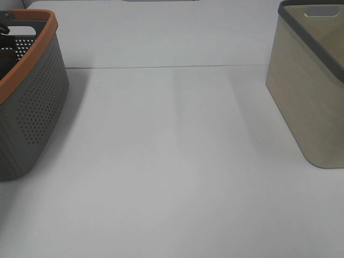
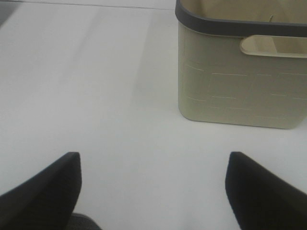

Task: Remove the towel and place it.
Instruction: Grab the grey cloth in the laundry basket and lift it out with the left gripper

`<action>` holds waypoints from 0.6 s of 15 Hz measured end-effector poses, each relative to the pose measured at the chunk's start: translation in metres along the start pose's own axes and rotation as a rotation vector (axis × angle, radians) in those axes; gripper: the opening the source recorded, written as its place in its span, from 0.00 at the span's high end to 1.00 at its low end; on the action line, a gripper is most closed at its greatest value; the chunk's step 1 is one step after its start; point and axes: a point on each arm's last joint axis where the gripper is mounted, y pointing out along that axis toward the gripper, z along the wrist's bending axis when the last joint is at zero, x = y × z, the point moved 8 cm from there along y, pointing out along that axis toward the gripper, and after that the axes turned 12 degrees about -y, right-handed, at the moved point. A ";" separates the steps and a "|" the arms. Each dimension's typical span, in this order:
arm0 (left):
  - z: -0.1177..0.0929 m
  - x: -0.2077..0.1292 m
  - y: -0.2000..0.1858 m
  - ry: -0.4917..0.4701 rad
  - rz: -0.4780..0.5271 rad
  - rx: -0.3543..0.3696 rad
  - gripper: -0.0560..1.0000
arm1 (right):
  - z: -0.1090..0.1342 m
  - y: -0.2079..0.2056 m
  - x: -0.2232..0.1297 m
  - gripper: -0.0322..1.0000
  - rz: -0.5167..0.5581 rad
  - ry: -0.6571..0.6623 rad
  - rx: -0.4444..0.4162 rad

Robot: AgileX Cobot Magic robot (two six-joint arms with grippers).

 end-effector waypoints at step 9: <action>0.004 0.017 -0.025 0.082 -0.001 0.034 0.94 | 0.000 0.000 0.000 0.22 0.000 0.000 0.000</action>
